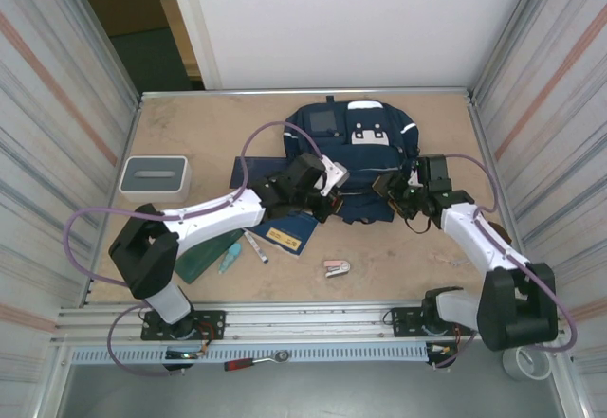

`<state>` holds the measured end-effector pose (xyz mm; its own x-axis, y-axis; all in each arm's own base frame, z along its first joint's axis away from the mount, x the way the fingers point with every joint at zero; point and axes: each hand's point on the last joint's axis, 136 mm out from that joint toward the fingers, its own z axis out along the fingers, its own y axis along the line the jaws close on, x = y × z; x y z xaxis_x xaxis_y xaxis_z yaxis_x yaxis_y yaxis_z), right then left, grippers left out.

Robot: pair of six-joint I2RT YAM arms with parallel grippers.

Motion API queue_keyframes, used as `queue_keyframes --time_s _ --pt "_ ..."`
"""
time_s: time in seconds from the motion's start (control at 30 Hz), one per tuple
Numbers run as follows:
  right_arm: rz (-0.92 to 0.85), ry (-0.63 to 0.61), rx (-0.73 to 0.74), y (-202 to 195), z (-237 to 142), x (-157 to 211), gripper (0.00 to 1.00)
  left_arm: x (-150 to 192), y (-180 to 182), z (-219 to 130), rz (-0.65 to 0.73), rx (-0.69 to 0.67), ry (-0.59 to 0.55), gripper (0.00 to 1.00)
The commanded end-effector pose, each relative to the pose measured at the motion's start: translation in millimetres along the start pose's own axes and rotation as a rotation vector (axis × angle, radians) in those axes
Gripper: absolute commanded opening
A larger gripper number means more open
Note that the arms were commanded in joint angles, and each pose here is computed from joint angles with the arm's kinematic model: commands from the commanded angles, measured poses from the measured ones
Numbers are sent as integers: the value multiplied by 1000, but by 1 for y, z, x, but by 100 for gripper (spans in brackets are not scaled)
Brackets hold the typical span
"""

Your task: Pack the student bag

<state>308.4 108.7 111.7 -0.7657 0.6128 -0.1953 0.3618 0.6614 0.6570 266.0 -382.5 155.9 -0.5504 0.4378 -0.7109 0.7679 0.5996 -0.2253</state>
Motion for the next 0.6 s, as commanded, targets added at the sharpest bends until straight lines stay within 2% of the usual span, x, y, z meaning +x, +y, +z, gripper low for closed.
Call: queue_keyframes --time_s 0.0,0.13,0.27,0.43,0.57 --pt "-59 -56 -5 12 4 -21 26 -20 -10 -14 28 18 -88 0" --pt "-66 -59 30 -1 1 -29 0 -9 7 -22 19 -40 -84 0" --pt "-69 -74 20 -8 -16 -45 0 1 37 -35 -34 -86 -93 0" --pt "-105 -48 -20 3 -26 -57 0 12 72 -42 -81 -137 -81 0" --pt "-105 -1 -83 22 -20 -63 0 8 73 -39 -78 -129 -72 0"
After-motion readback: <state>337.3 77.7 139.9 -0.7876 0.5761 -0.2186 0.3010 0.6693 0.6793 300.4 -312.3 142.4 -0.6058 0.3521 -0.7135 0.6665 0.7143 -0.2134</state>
